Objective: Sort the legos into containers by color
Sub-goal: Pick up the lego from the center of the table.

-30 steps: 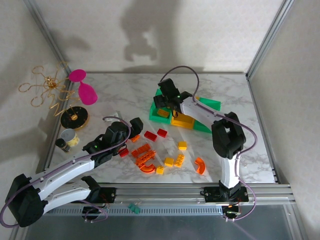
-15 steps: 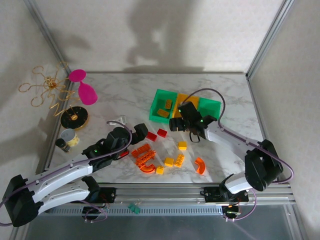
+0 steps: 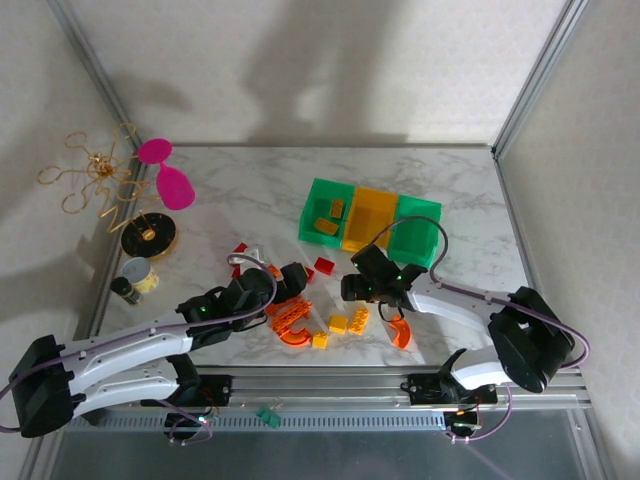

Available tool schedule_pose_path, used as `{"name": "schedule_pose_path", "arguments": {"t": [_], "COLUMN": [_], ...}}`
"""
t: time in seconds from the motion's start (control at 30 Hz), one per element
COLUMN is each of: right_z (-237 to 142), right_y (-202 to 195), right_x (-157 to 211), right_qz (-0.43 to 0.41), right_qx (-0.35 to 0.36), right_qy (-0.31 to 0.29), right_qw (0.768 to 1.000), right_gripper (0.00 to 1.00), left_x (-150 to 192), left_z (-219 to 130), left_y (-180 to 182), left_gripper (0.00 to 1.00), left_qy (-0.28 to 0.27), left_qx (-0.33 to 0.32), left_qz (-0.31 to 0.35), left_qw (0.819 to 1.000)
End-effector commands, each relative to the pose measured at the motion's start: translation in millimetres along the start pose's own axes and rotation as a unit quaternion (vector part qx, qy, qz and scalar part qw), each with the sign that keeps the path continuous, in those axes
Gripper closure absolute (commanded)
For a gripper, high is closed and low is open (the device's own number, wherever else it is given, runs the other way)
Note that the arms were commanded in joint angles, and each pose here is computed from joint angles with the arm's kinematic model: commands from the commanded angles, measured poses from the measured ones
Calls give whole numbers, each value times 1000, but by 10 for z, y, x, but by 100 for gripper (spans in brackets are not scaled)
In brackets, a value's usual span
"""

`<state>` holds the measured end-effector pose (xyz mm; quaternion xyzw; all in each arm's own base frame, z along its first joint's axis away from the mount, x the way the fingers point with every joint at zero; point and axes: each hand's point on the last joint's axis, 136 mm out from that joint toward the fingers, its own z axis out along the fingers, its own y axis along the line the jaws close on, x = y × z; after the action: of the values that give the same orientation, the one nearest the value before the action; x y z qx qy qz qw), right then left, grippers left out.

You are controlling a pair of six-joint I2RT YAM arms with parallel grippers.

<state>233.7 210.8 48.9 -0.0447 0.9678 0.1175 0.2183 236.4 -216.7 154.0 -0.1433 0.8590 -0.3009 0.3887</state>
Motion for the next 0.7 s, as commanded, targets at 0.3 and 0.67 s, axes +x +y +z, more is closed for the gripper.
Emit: {"name": "schedule_pose_path", "arguments": {"t": [0.3, 0.67], "right_z": [227, 64], "right_y": [-87, 77], "right_x": [34, -209], "right_qz": [-17, -51], "right_qx": [37, 11], "right_qy": [-1, -40], "right_qw": [999, 998], "right_gripper": [39, 60], "left_x": [-47, -107], "left_z": [10, -14], "left_y": [3, -13], "left_gripper": [0, 0], "left_qy": [-20, -29], "left_qx": [-10, -11], "left_qz": [-2, 3], "left_qw": [1000, 999]}}
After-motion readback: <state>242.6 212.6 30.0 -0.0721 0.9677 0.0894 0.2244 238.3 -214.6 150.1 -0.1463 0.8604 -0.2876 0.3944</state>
